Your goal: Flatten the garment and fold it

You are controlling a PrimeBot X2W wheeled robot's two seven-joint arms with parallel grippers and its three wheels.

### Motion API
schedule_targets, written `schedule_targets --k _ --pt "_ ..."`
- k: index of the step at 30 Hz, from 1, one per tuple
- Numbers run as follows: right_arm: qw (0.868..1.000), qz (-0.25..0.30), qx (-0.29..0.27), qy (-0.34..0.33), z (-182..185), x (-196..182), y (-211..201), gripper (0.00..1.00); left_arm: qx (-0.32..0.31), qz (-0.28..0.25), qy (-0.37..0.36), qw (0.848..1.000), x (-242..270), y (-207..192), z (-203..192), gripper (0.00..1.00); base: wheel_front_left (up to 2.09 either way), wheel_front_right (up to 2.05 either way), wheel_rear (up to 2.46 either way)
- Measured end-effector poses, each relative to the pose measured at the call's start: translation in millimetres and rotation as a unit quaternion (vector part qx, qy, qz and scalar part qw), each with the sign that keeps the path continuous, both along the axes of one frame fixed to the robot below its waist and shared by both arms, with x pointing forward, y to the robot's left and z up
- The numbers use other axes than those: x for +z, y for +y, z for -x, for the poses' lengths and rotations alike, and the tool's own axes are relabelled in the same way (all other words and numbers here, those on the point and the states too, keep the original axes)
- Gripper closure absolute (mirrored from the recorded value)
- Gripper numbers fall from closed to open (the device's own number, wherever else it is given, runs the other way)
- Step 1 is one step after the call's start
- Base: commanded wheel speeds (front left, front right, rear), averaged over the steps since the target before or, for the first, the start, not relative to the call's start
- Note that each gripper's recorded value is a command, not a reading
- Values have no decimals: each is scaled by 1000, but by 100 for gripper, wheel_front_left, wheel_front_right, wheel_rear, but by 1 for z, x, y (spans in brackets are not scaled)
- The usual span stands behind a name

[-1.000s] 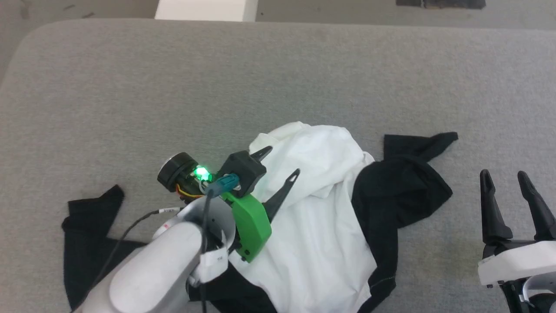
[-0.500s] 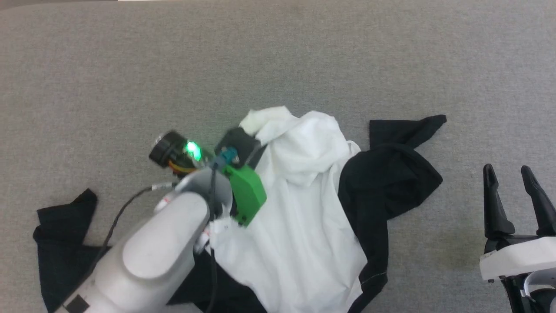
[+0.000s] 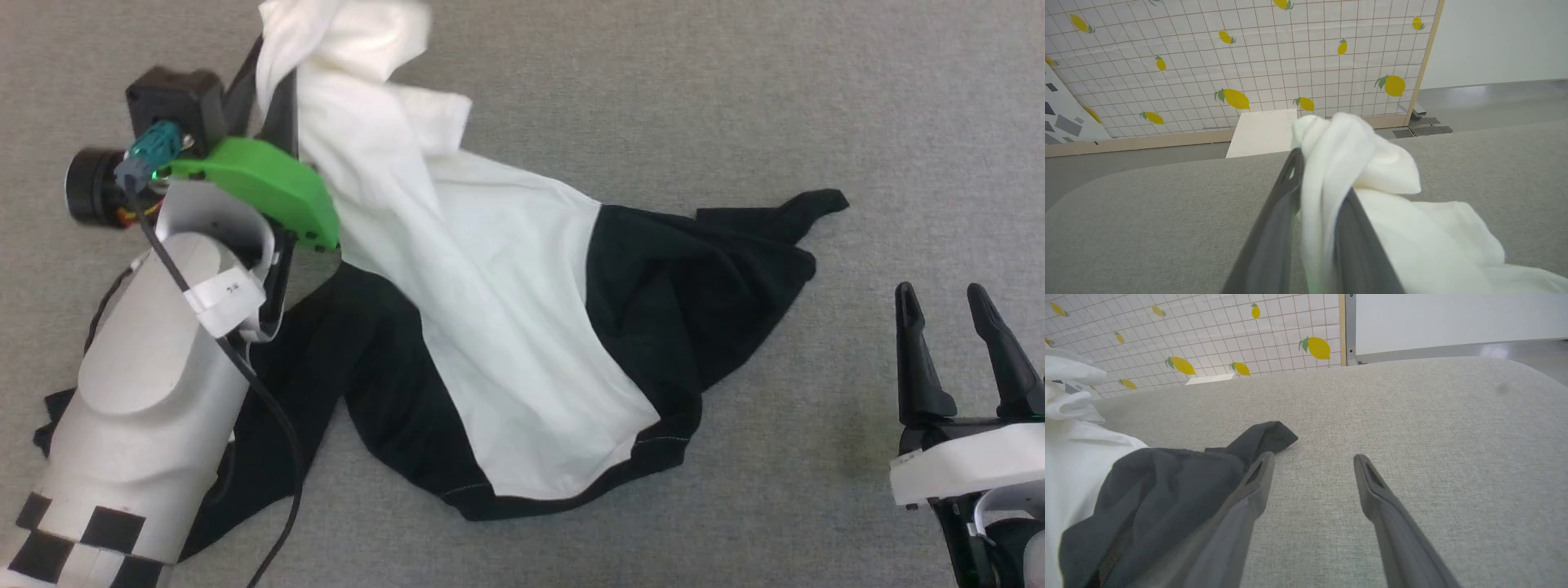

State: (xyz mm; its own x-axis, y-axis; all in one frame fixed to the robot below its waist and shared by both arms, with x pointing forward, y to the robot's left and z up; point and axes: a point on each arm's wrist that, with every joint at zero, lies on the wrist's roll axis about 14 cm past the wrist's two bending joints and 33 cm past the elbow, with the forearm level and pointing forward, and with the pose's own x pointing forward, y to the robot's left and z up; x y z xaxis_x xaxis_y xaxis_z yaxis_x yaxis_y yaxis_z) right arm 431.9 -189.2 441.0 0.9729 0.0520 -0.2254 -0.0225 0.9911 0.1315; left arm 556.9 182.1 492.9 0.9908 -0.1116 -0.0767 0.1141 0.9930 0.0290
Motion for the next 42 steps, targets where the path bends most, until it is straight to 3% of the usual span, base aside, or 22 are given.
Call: schedule_targets --k 1,5,10,13,20,27,35,42 --pt "1000 1 -3 4 1 -2 -2 0 8 4 13 1000 -11 4 0 0 0 0 0" --pt "1000 4 -11 12 4 -8 -8 0 15 35 -6 999 -13 -1 -1 0 0 0 0" --pt "1000 4 -14 1 6 -1 -10 0 4 97 -125 987 59 -14 4 0 0 0 0" --pt "1000 -1 -7 -11 12 11 -5 0 5 89 -223 971 118 -11 57 0 0 0 0" --pt "1000 -8 -1 -20 29 22 0 0 65 59 -148 985 67 7 148 0 0 0 0" --pt "999 -10 14 -29 31 31 9 0 140 81 -88 983 34 22 201 0 0 0 0" --pt "999 6 46 -27 4 47 29 0 133 83 -94 983 36 18 207 0 0 0 0" --pt "995 29 87 47 -42 36 44 0 110 92 -82 986 24 5 187 0 0 0 0"
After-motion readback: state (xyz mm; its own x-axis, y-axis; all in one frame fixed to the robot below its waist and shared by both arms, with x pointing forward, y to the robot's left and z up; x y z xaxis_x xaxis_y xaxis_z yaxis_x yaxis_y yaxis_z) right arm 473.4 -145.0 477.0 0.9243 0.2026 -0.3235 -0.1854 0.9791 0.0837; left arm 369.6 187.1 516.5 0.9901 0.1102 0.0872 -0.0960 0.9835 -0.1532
